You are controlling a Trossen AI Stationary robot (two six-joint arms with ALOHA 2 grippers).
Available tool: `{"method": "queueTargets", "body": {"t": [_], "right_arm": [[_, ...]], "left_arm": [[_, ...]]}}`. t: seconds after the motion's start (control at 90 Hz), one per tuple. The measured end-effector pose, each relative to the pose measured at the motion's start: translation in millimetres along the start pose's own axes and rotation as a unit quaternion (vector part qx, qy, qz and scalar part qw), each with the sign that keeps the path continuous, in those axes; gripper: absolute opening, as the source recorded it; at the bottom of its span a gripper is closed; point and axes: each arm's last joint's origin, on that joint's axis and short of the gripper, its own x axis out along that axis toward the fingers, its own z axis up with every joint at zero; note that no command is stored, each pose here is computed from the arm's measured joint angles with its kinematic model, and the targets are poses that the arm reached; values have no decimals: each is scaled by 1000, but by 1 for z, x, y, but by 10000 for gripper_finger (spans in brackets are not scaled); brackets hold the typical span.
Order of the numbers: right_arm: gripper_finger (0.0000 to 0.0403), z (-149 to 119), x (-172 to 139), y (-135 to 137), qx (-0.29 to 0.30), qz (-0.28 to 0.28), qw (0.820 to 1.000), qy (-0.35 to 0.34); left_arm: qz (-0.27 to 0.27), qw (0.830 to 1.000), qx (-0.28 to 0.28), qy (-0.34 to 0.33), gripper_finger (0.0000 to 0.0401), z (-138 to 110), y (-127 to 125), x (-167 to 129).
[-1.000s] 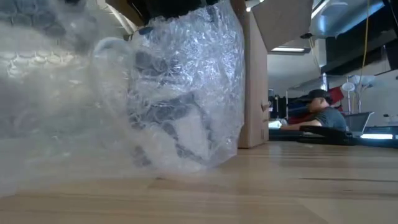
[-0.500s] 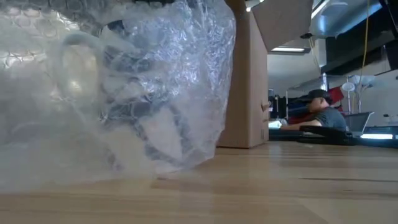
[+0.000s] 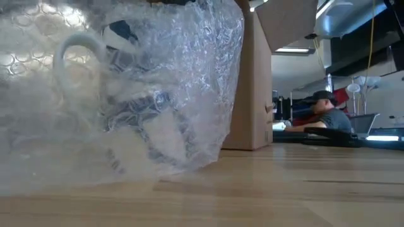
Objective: Wrap mug
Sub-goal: Wrap the blue mug with the bubble wrap
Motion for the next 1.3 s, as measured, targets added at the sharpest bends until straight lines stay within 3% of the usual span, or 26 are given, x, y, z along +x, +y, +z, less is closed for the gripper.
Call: {"method": "queueTargets", "body": {"t": [0.433,0.711,0.856,1.078,1.3], "right_arm": [[0,-2,-33,-4,22,-67,998,-8],[0,6,-34,3,8,-35,998,-52],[0,5,-34,6,5,-24,998,-57],[0,3,-34,9,16,-22,998,-56],[0,-2,-34,13,22,-16,998,-51]], "left_arm": [[-38,999,4,23,0,-1,0,48],[-54,998,6,24,0,0,-1,64],[-44,999,16,19,0,0,-1,65],[25,998,61,11,0,-1,-2,64],[31,996,77,8,0,0,-3,63]]}}
